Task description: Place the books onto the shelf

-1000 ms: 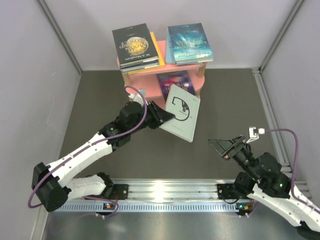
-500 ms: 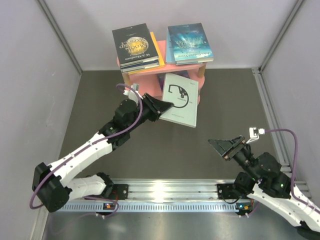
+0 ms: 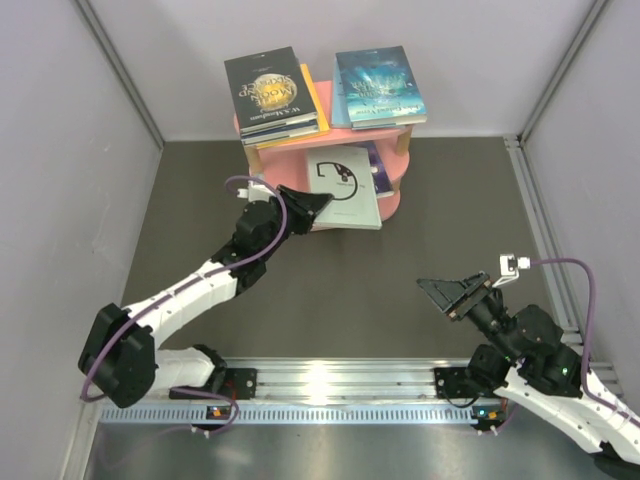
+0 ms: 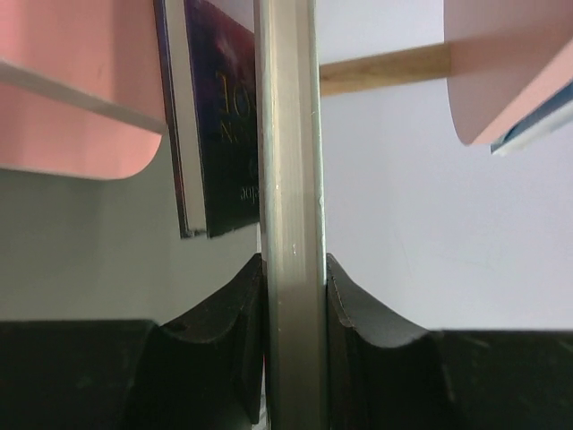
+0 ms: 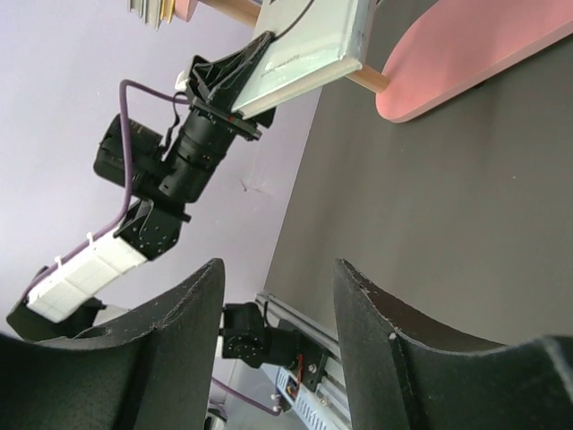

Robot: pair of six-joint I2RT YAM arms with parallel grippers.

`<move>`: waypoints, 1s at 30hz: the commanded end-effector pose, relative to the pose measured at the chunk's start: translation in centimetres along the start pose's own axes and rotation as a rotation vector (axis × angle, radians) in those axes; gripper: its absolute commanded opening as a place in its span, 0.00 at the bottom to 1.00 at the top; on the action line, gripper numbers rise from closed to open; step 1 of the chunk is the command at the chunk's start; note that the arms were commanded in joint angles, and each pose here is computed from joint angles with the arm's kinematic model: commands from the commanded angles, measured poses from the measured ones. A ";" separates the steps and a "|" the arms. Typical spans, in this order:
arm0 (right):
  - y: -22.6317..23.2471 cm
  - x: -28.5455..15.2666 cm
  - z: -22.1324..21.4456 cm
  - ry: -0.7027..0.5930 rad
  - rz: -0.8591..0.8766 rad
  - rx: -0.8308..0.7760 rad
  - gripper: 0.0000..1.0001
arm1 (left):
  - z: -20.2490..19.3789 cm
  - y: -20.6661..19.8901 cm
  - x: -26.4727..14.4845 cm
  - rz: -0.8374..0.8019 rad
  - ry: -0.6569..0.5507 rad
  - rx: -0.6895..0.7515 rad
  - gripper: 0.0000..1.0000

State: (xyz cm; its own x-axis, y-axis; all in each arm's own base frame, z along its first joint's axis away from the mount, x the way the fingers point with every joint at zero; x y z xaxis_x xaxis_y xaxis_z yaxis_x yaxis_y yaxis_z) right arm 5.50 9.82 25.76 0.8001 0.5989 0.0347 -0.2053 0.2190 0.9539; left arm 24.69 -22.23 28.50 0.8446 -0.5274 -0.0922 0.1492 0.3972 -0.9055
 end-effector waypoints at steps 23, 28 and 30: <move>2.4 0.1 1.6 -0.065 -0.008 -0.144 0.51 | 5.7 -3.5 6.3 -0.242 -0.189 -0.026 0.00; 2.3 0.2 1.6 -0.063 -0.016 -0.155 0.51 | 5.8 -3.2 7.7 -0.199 -0.166 0.004 0.00; 2.2 0.3 1.6 -0.063 -0.020 -0.153 0.51 | 5.6 -2.8 8.3 -0.177 -0.152 0.004 0.00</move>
State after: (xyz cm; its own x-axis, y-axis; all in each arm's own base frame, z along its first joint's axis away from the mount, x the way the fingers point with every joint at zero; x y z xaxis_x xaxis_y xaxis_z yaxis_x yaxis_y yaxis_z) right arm 6.16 9.62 26.90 0.8268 0.5625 0.0002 -0.2432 0.3572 0.9018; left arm 33.40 -23.49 28.01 0.8760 -0.4795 -0.0513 0.1484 0.3692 -0.9174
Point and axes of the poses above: each gripper's point midway between its finger pads, its own x axis out along the fingers, its own y axis along the line the jaws close on, z = x × y, the point moved 10 cm from there along -x, back along the fingers, and after that the axes turned 10 degrees about x, right-handed, at the moved point
